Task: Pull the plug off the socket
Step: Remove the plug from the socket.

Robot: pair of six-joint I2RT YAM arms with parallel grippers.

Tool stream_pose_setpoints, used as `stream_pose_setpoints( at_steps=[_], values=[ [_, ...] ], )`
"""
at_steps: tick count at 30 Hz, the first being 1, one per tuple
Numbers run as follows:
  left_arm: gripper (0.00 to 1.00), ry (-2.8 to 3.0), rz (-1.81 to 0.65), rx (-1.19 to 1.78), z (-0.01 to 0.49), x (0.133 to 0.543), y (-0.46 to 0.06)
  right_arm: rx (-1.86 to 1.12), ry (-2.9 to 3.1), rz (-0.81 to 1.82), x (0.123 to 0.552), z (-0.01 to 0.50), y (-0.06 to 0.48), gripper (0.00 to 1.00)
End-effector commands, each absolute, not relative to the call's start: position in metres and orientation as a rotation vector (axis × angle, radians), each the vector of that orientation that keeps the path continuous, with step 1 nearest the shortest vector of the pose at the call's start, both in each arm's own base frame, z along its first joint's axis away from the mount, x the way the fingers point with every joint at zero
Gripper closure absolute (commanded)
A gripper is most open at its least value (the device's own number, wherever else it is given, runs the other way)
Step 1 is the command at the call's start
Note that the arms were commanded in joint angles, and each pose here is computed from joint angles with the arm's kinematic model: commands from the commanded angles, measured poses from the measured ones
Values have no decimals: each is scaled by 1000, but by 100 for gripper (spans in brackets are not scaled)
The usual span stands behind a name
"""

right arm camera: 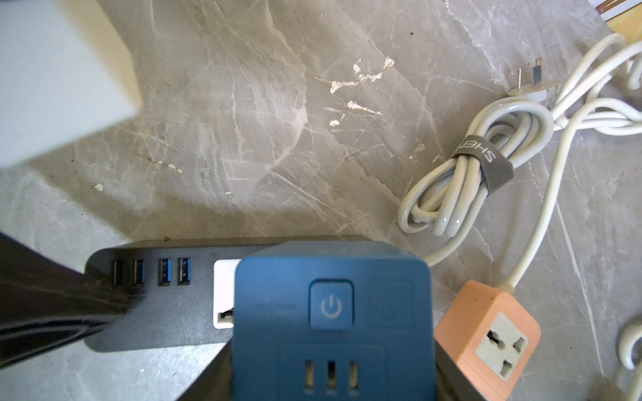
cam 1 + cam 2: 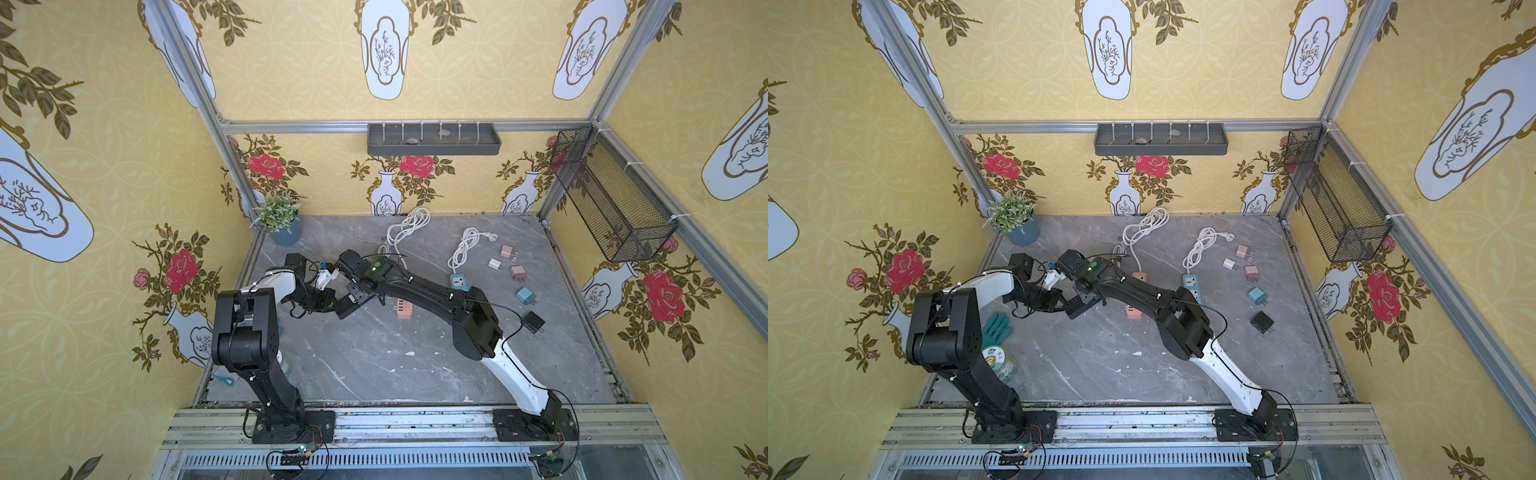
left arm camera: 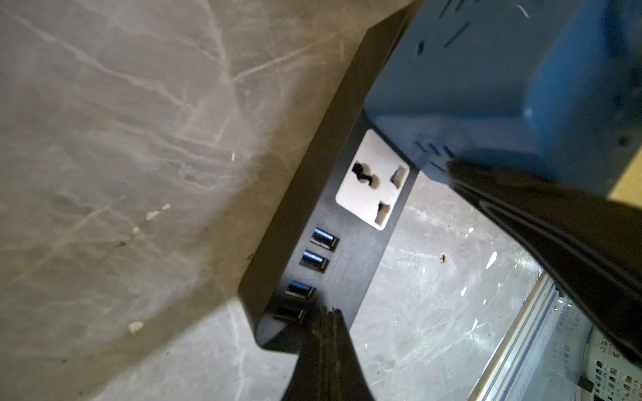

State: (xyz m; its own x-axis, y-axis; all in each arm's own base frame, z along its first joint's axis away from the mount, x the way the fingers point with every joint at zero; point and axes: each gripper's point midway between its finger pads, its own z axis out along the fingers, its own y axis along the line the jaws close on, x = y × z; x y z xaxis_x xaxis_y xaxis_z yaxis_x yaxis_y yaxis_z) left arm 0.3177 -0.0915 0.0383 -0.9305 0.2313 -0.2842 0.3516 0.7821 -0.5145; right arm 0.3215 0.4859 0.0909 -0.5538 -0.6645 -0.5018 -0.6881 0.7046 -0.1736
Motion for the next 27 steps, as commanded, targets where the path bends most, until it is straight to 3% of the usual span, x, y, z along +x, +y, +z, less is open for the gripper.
stream_pose_setpoints(
  at_steps=[1, 15, 27],
  values=[
    [100, 2919, -631, 465, 12, 305, -65, -1024, 2352, 300, 312, 111, 510, 80],
    [100, 2919, -631, 464, 11, 305, -65, -836, 2494, 818, 319, 135, 497, 80],
    [100, 2920, -630, 463, 11, 305, -64, -824, 2513, 693, 323, 125, 492, 80]
  ],
)
